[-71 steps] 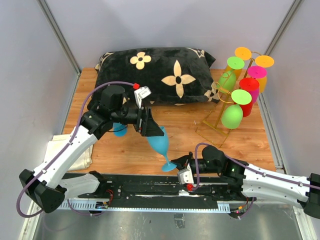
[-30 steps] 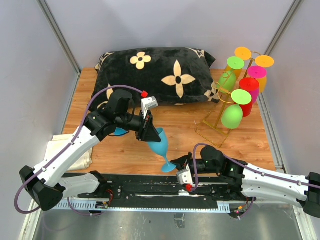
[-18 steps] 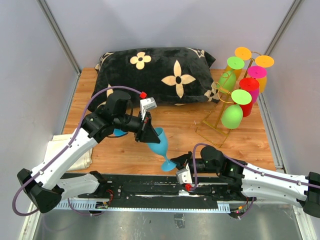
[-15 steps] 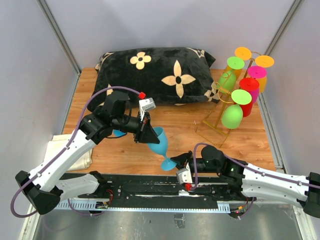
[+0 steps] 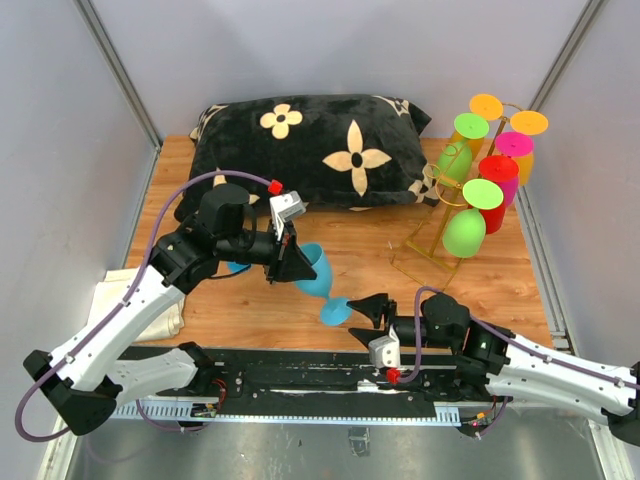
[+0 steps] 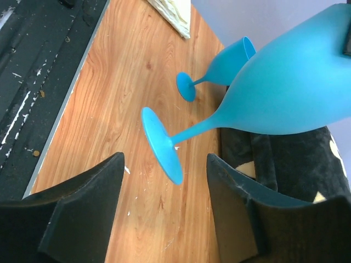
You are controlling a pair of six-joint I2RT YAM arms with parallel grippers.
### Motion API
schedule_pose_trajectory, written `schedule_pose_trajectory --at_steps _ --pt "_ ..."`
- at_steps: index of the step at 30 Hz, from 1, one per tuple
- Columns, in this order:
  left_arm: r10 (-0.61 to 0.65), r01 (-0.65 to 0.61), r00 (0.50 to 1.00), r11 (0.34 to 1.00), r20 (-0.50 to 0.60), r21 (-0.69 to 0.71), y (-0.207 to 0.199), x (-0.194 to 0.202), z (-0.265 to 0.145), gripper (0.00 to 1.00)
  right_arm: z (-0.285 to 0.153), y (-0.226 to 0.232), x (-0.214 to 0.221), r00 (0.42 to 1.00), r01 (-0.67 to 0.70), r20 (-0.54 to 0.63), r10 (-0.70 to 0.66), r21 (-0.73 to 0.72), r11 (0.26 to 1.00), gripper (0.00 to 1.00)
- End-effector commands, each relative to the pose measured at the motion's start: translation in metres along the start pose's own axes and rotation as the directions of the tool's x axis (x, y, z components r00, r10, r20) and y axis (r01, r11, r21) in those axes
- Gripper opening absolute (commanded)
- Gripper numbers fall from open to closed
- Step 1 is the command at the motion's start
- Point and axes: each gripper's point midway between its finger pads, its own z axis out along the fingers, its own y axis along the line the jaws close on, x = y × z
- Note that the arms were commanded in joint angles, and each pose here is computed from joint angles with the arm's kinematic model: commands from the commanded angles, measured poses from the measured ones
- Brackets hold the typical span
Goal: Take the wine glass off the wine glass rack
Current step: Place the wine glass at the center of the board.
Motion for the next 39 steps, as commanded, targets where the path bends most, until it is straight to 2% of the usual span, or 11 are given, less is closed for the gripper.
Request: schedule_pose_trajectory --at_steps 1,5,8,15,21,24,30,34,37,39 --pt "0.054 -0.048 0.996 0.996 0.076 -0.076 0.002 -0.023 -0.01 0.01 -0.003 0.001 0.001 1.0 -0.004 0.002 0.004 0.021 1.0 0.63" --pt "0.056 -0.04 0.993 0.987 0.103 -0.159 0.013 -0.029 -0.014 0.0 -0.003 0.0 0.005 1.0 -0.015 -0.021 0.016 0.032 0.999 0.7" --pt "0.064 -0.031 0.99 0.968 0.124 -0.249 0.029 -0.032 -0.019 0.0 -0.002 -0.002 0.007 0.999 -0.033 -0.033 0.034 0.041 0.999 0.79" --pt "0.065 -0.019 0.991 0.935 0.118 -0.354 0.05 -0.03 -0.022 0.0 0.0 -0.009 0.0 0.997 -0.071 -0.003 0.071 0.068 0.995 1.0" --pt "0.069 0.009 0.986 0.887 0.152 -0.462 0.071 -0.036 -0.028 0.0 0.0 -0.01 0.0 0.997 -0.073 -0.003 0.073 0.078 0.994 0.99" --pt "0.056 0.051 0.983 0.83 0.173 -0.555 0.093 -0.037 -0.031 0.0 0.0 -0.012 0.0 0.997 -0.072 -0.005 0.073 0.084 0.994 0.99" --pt "-0.008 0.1 0.991 0.705 0.133 -0.702 0.142 -0.027 -0.023 0.01 0.0 -0.012 -0.002 0.994 -0.112 0.005 0.112 0.08 0.99 0.99" --pt "-0.043 0.103 0.994 0.656 0.099 -0.748 0.169 -0.018 -0.008 0.01 -0.003 -0.016 -0.008 0.983 -0.182 0.021 0.181 0.096 0.979 0.99" --pt "-0.09 0.103 0.994 0.572 0.063 -0.814 0.189 -0.007 -0.01 0.0 -0.007 -0.017 -0.014 0.982 -0.185 0.044 0.182 0.096 0.978 0.99" --pt "-0.089 0.088 0.995 0.542 0.048 -0.836 0.199 -0.001 -0.009 0.0 -0.009 -0.014 -0.017 0.982 -0.185 0.058 0.18 0.085 0.979 0.99"
